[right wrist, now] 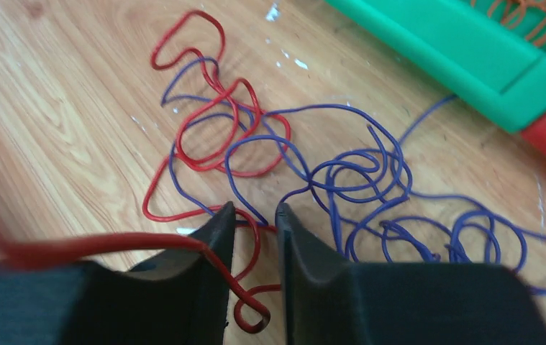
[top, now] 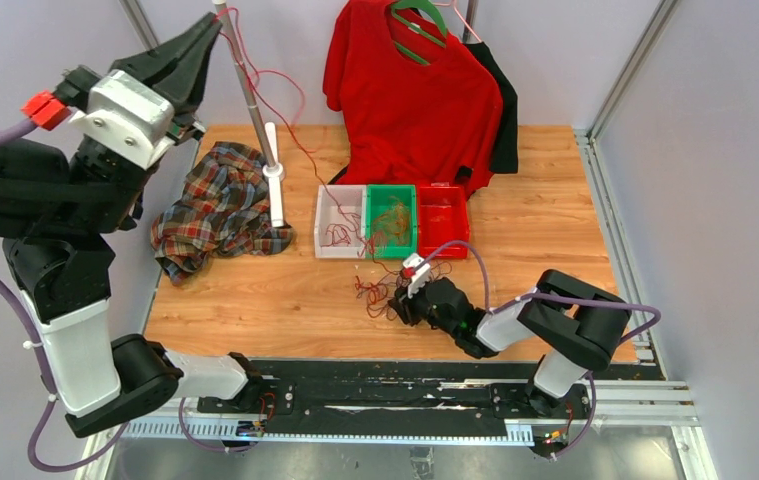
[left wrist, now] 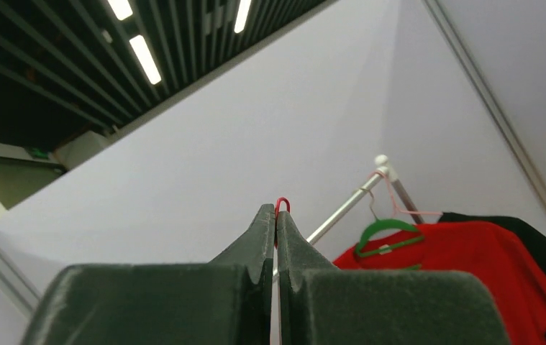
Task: Untangle the cables
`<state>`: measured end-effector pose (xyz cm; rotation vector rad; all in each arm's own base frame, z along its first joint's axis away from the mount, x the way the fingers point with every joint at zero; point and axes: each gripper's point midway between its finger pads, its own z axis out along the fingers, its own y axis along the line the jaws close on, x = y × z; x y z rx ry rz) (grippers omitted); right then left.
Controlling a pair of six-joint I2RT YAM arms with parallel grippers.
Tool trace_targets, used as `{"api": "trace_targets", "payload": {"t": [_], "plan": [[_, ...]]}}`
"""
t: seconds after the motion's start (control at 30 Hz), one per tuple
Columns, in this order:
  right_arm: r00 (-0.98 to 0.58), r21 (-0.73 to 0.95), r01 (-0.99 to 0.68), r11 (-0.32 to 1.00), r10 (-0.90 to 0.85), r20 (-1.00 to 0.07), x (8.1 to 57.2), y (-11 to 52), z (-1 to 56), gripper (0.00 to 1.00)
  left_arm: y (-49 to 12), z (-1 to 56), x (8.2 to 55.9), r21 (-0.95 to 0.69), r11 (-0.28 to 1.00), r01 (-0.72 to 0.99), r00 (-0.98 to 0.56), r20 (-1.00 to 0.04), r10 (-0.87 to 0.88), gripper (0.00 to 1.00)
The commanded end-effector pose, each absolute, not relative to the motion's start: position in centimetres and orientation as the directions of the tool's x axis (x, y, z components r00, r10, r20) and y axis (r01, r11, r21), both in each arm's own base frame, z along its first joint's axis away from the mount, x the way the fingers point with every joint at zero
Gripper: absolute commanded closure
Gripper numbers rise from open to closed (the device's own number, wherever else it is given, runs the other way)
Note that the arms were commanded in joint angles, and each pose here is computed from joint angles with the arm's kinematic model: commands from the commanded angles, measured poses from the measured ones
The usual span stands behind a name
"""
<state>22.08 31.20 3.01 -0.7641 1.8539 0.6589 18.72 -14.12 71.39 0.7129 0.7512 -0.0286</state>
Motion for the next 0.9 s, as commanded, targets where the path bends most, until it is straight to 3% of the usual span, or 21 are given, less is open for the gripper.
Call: {"api": "trace_targets", "payload": {"t": [0.0,0.13,0.53,0.63,0.73,0.8,0.87], "plan": [[-0.314,0.118,-0.701,0.703,-0.156,-0.937,22.1,29.8,3.2,0.78,-11.8,75.1,18.2,0.541,0.833,0.113,0.802,-0.545,0.245,0.99],[-0.351,0.122,-0.663,0.739,-0.163,-0.922,21.8,28.3,1.9,0.96,-10.5,76.8,18.1,0.508,0.861,0.013,0.820,-0.498,0.282,1.00],[-0.465,0.144,-0.453,0.880,-0.095,-0.880,21.3,22.7,-2.6,0.99,-5.0,85.3,13.9,0.245,0.830,-0.501,0.822,-0.166,0.545,0.99],[-0.490,0.158,-0.420,0.894,-0.077,-0.869,21.0,21.8,-3.6,0.99,-5.0,85.5,13.3,0.227,0.851,-0.473,0.846,-0.151,0.511,0.99],[-0.484,0.187,-0.438,0.879,-0.055,-0.873,20.7,22.2,-3.3,0.99,-7.2,83.8,14.7,0.336,0.854,-0.397,0.866,-0.173,0.470,1.00],[-0.472,0.213,-0.464,0.860,-0.037,-0.881,20.7,23.1,-2.5,0.94,-8.8,82.2,15.9,0.425,0.841,-0.335,0.869,-0.206,0.450,1.00],[-0.447,0.238,-0.502,0.831,-0.014,-0.895,20.8,24.3,-0.7,0.82,-10.1,80.5,17.0,0.492,0.833,-0.252,0.872,-0.258,0.416,0.99]]}}
